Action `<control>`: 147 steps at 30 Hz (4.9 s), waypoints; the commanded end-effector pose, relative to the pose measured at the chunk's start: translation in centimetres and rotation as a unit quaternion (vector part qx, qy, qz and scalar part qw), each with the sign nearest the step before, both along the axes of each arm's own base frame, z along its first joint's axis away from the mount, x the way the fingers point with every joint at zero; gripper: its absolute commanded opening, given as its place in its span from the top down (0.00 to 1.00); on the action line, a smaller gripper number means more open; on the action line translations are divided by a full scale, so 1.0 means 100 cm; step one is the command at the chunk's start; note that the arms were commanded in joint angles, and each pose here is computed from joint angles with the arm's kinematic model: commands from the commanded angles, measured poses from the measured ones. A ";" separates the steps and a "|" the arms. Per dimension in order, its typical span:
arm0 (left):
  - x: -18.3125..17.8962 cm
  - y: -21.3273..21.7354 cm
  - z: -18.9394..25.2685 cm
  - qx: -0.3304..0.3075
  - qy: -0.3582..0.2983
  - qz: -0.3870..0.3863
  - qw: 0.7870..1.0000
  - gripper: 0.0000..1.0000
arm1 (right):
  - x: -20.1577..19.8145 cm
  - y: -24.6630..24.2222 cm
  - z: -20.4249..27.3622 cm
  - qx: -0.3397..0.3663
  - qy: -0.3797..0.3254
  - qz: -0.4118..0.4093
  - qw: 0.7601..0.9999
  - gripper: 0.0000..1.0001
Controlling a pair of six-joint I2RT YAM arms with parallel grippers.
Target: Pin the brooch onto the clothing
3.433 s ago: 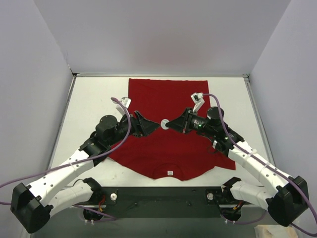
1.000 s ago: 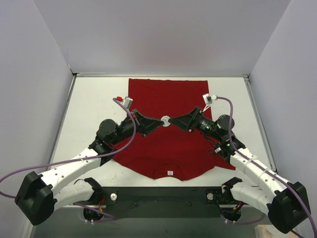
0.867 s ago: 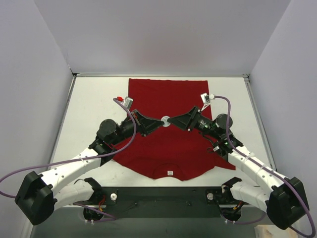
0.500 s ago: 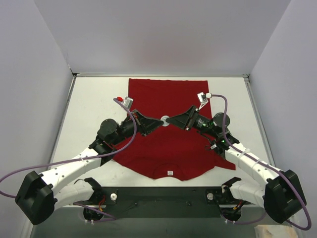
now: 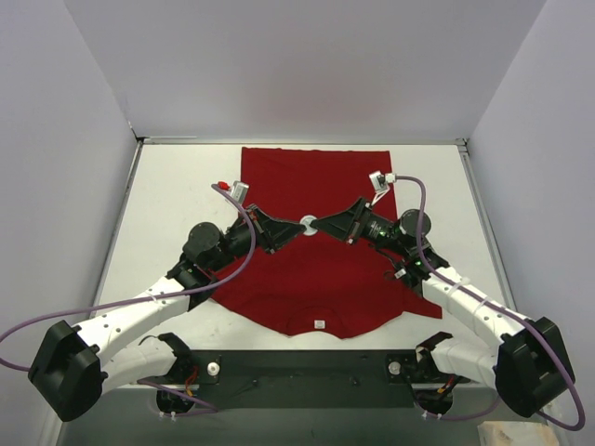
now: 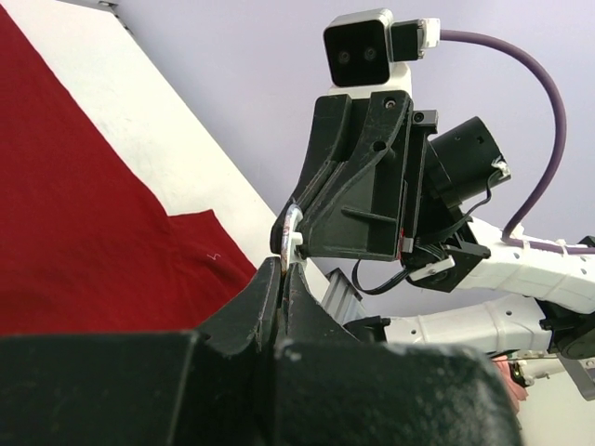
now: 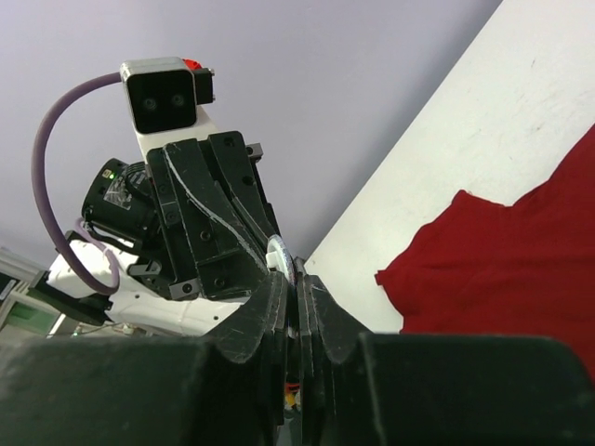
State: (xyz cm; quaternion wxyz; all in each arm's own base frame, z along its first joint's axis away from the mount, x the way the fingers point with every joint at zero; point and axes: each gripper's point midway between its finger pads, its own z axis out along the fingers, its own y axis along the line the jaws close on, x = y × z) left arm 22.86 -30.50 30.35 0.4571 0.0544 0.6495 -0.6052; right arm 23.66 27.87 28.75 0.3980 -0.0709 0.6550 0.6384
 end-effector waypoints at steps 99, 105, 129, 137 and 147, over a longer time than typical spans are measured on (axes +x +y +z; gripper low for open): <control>0.063 0.111 -0.202 0.758 0.053 0.274 0.589 1.00 | 0.066 -0.137 -0.124 -0.228 0.215 -0.273 0.909 0.00; 0.062 0.108 -0.208 0.775 0.056 0.275 0.566 1.00 | 0.067 -0.147 -0.135 -0.240 0.232 -0.280 0.900 0.00; 0.064 0.105 -0.230 0.801 0.066 0.270 0.531 1.00 | 0.066 -0.191 -0.152 -0.269 0.270 -0.334 0.862 0.00; 0.068 0.105 -0.247 0.819 0.068 0.266 0.505 1.00 | 0.065 -0.209 -0.160 -0.273 0.283 -0.349 0.851 0.00; 0.074 0.109 -0.254 0.844 0.061 0.274 0.457 1.00 | 0.065 -0.205 -0.159 -0.275 0.279 -0.337 0.856 0.00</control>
